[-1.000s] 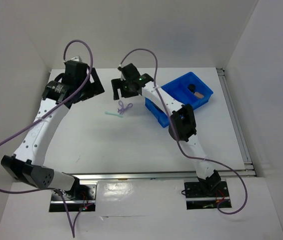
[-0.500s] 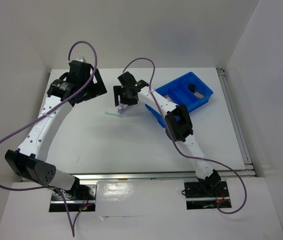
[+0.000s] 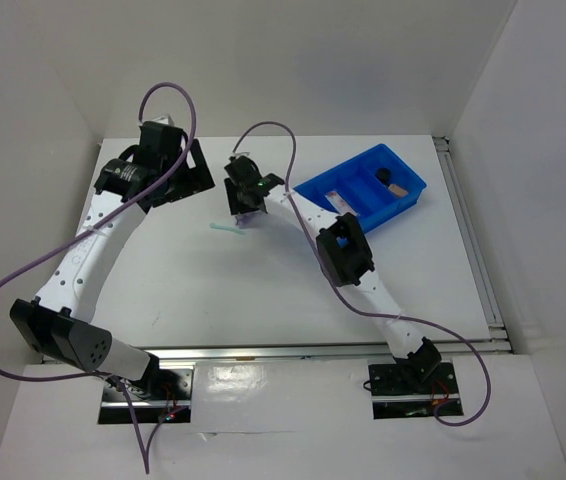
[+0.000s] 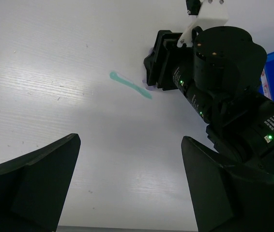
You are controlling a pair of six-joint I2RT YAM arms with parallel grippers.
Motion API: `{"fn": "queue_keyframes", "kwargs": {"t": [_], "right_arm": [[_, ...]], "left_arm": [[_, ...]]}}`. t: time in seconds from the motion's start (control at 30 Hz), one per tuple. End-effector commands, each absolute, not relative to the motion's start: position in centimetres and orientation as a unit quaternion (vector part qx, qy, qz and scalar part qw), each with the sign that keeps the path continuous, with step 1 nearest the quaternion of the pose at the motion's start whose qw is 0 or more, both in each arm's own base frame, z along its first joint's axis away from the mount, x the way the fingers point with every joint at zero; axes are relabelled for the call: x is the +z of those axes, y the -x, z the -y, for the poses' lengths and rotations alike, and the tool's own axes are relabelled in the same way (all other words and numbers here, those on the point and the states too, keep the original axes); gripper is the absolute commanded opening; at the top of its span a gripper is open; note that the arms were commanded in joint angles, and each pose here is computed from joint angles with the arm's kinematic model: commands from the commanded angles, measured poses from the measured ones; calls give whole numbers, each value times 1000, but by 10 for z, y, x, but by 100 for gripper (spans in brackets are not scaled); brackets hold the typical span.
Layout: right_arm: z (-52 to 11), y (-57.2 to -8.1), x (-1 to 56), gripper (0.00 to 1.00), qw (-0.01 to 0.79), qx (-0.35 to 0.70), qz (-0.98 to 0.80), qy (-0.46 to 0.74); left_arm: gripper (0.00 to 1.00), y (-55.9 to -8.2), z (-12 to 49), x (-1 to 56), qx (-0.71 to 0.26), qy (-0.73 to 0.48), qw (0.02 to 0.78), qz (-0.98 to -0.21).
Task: Organize the makeup
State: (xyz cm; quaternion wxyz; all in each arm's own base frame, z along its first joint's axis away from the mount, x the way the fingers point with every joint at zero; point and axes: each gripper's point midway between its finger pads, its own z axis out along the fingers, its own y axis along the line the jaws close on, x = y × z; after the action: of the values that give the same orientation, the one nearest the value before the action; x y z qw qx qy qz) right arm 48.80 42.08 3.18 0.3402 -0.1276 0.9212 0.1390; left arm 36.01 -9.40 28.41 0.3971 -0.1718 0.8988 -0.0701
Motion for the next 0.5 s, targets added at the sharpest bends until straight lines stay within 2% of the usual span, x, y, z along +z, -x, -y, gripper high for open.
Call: {"fn": "queue_keyframes", "kwargs": {"t": [0.0, 0.13, 0.3, 0.47], "right_arm": [[-420, -503, 32, 51, 388, 91, -907, 140], [-410, -500, 29, 40, 393, 56, -905, 152], [-413, -500, 56, 21, 413, 56, -895, 157], [-427, -500, 117, 16, 445, 108, -876, 156]], "left_arm": [[100, -359, 90, 284, -62, 168, 400, -899], [100, -361, 90, 281, -60, 168, 397, -901], [100, -361, 90, 281, -60, 168, 396, -901], [100, -363, 91, 283, -62, 168, 400, -899]]}}
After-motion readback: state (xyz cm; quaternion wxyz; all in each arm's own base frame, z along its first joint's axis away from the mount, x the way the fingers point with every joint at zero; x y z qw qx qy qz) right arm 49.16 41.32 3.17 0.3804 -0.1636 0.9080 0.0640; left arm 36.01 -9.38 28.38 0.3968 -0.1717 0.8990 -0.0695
